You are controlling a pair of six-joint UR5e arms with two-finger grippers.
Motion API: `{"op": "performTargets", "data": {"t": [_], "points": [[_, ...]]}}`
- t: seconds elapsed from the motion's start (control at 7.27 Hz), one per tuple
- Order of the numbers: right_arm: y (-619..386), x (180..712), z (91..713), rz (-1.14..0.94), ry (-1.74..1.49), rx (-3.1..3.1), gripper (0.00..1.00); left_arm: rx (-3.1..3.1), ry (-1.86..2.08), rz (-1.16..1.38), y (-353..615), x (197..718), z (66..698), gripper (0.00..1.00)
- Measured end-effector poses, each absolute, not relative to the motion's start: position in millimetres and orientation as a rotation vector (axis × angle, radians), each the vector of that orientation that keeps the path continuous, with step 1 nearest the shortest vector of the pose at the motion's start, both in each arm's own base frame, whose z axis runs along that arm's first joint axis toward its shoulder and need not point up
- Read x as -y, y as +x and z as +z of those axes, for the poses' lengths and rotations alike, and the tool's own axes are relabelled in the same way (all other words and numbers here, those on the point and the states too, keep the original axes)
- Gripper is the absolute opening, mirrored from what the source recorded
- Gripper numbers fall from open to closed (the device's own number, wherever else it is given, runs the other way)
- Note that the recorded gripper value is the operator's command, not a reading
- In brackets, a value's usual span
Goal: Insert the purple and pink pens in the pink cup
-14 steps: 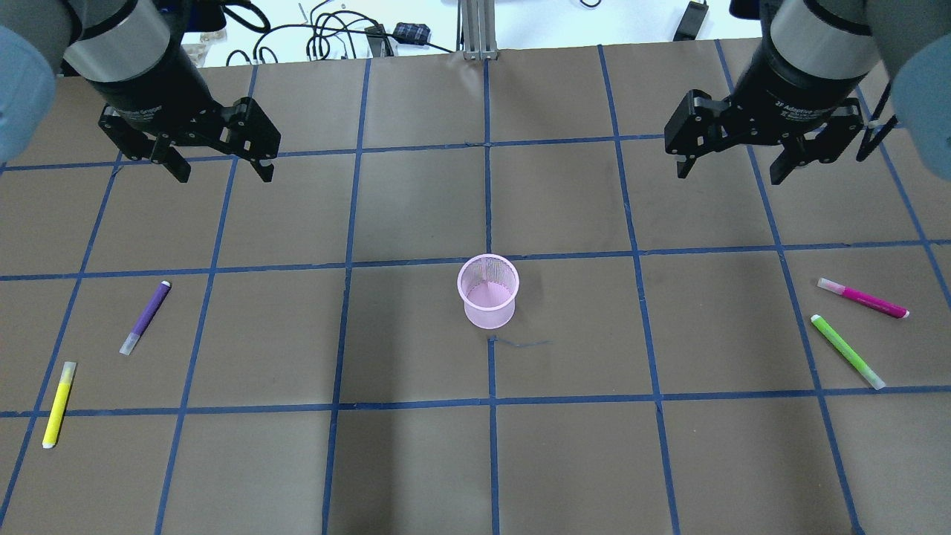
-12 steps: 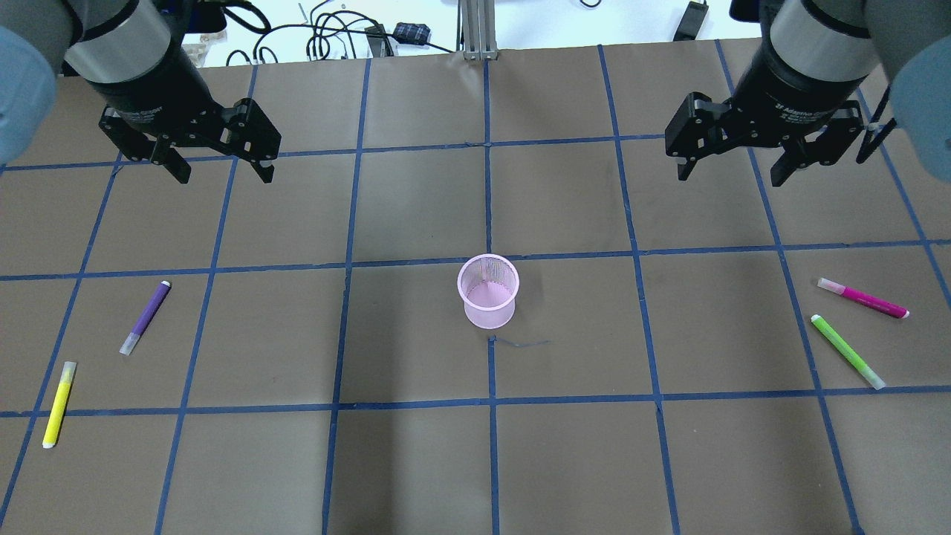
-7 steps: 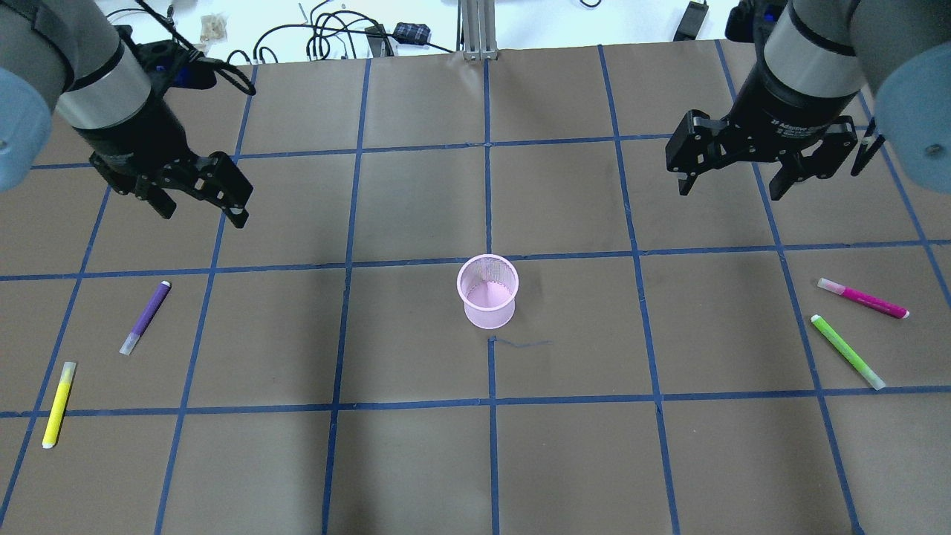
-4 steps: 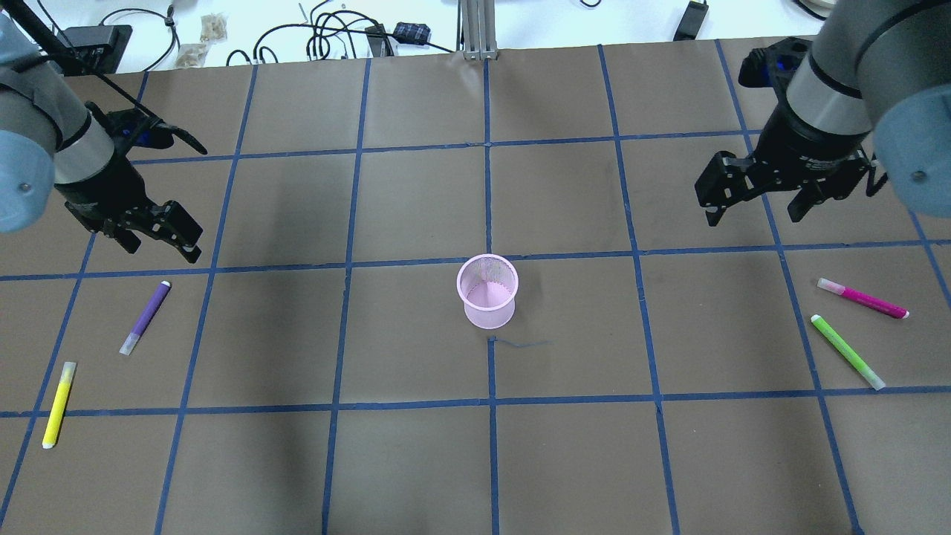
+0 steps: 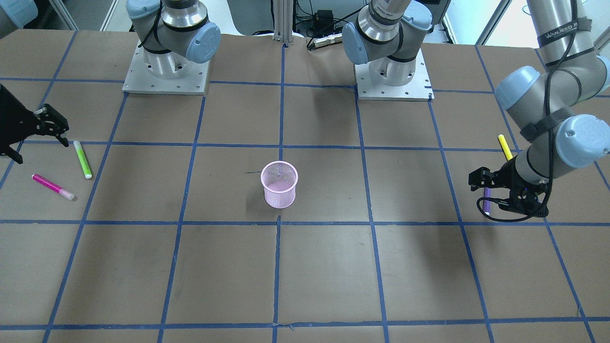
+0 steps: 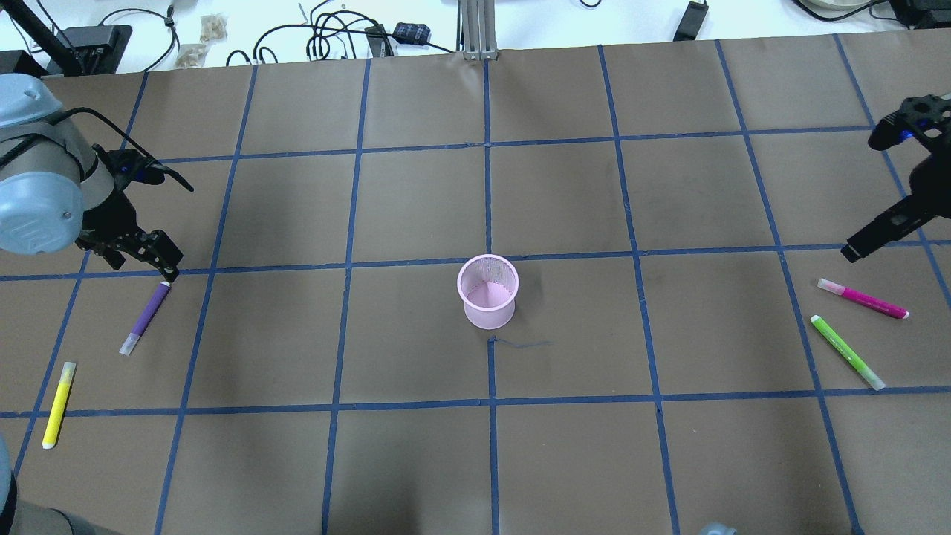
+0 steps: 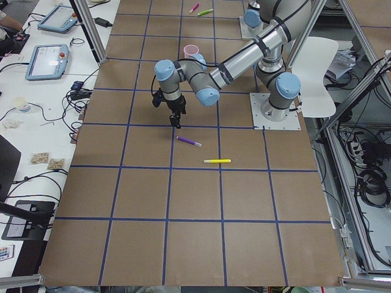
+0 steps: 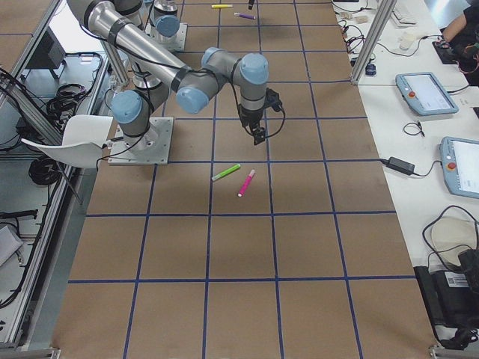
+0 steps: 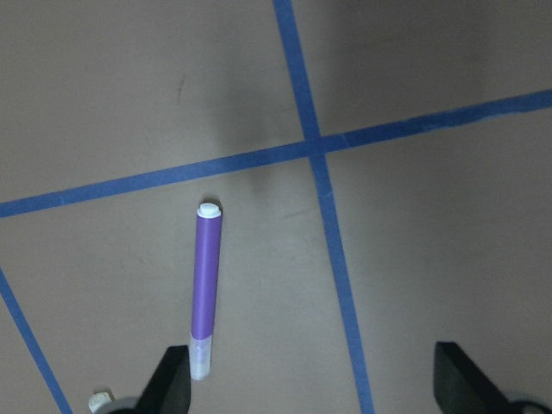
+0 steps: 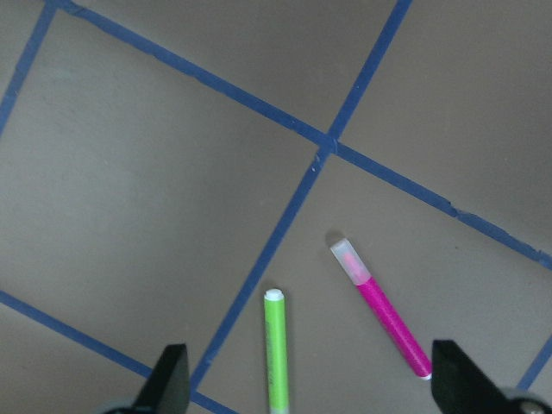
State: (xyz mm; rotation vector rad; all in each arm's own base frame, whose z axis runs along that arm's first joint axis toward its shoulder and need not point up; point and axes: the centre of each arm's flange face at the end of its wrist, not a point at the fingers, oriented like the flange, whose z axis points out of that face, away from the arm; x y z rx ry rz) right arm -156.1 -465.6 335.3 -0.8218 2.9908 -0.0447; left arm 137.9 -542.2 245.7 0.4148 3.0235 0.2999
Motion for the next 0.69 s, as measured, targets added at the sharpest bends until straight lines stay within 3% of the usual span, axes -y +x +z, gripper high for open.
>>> {"op": "performTargets", "data": {"t": [0.41, 0.69], "points": [[-235, 463, 280, -0.075, -1.352, -2.782, 1.00, -3.034, 0.541, 0.368, 154, 544, 196, 1.00], [-251, 465, 252, -0.078, -1.611, -2.689, 1.00, -3.036, 0.574, 0.383, 155, 545, 178, 0.89]]}}
